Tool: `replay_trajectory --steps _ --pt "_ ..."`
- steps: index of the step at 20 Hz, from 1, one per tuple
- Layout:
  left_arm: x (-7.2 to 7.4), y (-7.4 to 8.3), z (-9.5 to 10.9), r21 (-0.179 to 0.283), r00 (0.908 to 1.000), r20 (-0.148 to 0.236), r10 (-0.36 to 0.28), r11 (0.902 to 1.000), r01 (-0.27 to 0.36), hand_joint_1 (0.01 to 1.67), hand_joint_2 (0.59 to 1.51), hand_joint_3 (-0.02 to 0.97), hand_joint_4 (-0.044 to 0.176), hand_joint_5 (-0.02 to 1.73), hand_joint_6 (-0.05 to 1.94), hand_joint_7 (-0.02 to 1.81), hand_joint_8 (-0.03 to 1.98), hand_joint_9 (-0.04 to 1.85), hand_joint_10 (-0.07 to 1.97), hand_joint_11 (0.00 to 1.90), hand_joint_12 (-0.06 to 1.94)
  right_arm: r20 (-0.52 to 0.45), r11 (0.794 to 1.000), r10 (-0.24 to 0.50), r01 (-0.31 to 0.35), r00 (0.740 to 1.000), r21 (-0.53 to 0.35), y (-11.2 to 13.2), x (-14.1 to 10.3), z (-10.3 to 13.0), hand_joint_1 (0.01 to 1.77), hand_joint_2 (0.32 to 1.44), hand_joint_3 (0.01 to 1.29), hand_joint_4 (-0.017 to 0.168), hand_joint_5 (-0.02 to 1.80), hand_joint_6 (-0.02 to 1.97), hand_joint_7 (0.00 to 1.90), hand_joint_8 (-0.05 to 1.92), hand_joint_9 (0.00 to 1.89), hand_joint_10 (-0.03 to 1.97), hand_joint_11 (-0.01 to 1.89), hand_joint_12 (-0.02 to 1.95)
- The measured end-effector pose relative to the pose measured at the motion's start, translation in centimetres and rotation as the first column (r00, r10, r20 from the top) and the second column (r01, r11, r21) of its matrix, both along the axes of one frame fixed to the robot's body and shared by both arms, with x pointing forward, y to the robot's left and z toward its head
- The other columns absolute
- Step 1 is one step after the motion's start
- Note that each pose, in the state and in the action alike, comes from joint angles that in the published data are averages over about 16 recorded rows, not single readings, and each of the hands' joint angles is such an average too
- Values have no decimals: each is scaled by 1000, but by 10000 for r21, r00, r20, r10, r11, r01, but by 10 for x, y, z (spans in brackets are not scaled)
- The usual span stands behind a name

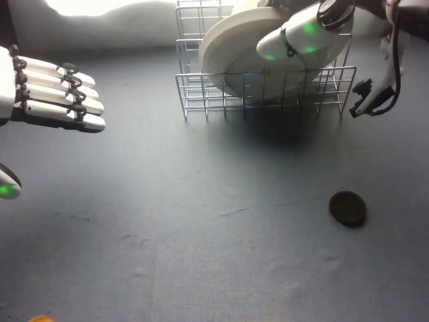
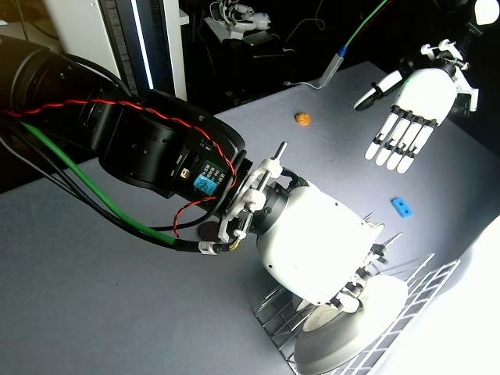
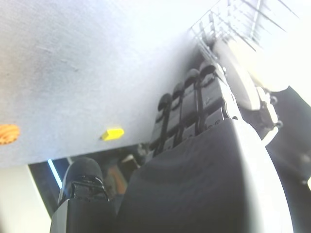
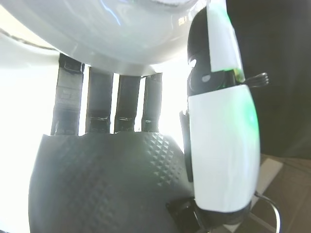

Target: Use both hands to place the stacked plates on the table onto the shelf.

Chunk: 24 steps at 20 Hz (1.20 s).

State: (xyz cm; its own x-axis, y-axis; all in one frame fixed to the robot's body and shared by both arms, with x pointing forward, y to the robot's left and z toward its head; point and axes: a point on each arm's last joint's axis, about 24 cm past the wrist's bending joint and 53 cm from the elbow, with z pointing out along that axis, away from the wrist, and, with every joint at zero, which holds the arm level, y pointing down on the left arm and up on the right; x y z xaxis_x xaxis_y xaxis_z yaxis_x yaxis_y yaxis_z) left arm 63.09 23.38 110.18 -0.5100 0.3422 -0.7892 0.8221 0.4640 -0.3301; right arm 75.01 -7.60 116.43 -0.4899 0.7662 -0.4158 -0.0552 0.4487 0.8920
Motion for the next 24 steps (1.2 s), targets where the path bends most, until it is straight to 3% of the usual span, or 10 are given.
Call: replay_trajectory --steps 5,15,24 --pt "-7 -6 1 -135 9996 -133 -252 9996 250 15 1120 21 5 20 15 17 11 22 6 15 2 112 10000 15 -16 9999 23 0 1 6 1128 984 14 -3 868 47 962 7 929 138 497 1270" --pt "-28 -23 4 -464 9953 -409 -882 9952 863 15 1120 15 4 19 15 15 11 19 6 14 2 1167 9997 197 -177 9930 -181 2 -5 41 1120 990 13 -3 782 38 834 2 826 74 329 1271" --pt "-37 -29 4 -365 9919 -287 -1236 9918 1226 15 1121 11 4 19 14 14 11 16 6 14 1 3024 9885 843 -414 9494 -1456 -7 -29 87 1083 996 13 -3 632 39 703 2 719 31 121 1311"
